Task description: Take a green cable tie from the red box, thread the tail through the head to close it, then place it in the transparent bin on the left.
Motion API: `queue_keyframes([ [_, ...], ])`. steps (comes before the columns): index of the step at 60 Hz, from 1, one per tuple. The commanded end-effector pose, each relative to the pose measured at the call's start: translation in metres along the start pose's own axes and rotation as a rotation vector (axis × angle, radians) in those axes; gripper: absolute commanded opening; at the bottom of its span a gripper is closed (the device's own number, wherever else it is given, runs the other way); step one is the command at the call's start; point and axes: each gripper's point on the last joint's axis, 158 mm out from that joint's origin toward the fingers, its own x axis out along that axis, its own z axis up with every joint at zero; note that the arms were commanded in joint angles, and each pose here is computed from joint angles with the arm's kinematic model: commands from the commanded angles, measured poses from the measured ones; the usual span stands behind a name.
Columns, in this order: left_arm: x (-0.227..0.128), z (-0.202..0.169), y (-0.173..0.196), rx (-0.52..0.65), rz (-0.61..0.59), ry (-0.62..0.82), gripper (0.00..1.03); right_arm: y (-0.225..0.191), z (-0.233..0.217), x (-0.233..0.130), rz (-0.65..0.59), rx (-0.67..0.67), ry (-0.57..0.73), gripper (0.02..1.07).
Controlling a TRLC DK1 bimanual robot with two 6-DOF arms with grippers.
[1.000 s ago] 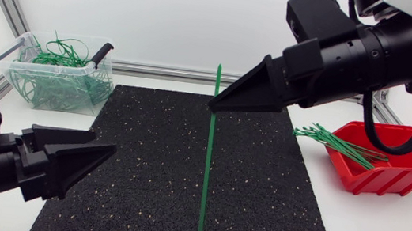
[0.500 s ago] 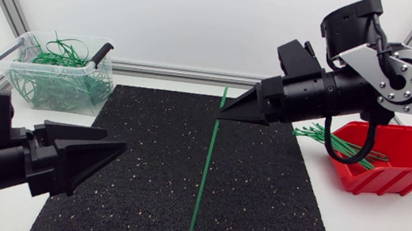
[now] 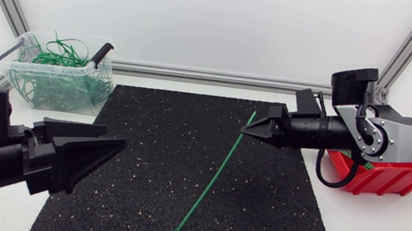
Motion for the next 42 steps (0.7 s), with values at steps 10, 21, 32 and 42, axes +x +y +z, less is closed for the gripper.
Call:
queue_keyframes([
  [10, 0.000, -0.003, -0.003, -0.025, -0.016, -0.001, 0.99, -0.044, -0.009, -0.008, -0.074, 0.036, 0.005, 0.15],
  [21, 0.000, -0.004, -0.003, -0.024, -0.016, -0.002, 0.99, -0.065, -0.020, -0.021, -0.199, -0.049, 0.037, 0.32],
  [32, -0.001, -0.006, -0.002, -0.025, -0.016, -0.001, 0.99, -0.073, -0.024, -0.040, -0.363, -0.268, 0.066, 0.63],
  [42, -0.001, -0.010, 0.000, -0.025, -0.011, 0.004, 0.99, -0.048, -0.017, -0.061, -0.456, -0.553, 0.108, 0.72],
])
